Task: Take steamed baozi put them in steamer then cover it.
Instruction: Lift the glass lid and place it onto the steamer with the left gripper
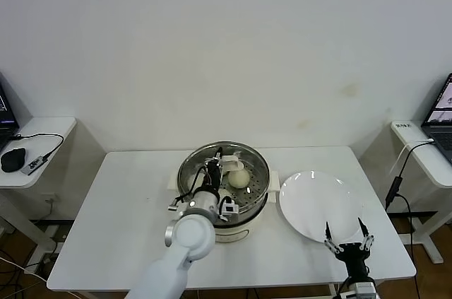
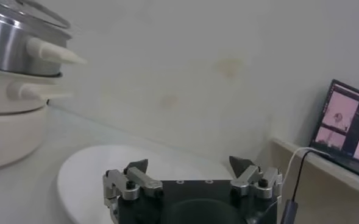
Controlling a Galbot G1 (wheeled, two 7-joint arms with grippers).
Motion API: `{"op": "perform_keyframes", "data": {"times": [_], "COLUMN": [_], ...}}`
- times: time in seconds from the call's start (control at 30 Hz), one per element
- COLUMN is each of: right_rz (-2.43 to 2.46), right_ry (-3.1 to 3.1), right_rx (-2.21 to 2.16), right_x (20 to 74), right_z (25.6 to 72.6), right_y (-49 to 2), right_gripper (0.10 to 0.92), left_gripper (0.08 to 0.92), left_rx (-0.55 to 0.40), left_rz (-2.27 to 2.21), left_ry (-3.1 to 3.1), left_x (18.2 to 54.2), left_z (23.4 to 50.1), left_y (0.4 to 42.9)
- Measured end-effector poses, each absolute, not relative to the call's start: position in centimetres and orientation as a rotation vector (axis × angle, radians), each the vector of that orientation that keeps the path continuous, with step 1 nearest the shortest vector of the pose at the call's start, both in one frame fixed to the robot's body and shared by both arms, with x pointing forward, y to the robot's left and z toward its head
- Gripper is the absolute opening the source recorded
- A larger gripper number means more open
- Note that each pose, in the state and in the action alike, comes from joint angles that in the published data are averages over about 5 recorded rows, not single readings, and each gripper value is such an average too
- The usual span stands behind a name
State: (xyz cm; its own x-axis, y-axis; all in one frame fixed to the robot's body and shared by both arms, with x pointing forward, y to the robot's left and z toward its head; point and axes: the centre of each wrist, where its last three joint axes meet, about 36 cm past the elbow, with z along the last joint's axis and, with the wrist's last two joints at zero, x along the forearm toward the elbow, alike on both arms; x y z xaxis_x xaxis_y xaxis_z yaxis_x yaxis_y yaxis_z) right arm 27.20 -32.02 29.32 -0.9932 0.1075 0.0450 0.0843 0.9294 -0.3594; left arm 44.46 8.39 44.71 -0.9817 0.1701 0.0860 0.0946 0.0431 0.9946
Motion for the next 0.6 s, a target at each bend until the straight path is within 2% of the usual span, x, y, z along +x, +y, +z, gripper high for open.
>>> {"op": "perform_keyframes", "data": {"times": [0.6], "right_rz": [0.561], "right_ry": [-3.019], "right_rx": [-0.126], "right_x": [27.00], "right_z": [28.99], "right_y": [-31.82], "right_gripper": [0.823], "left_gripper": [0.149], "left_rx": [0.294], "left_rz": [2.135], "left_ry": [2.243], "left_x": [44.18], "left_z": [43.98], "left_y": [8.68]}}
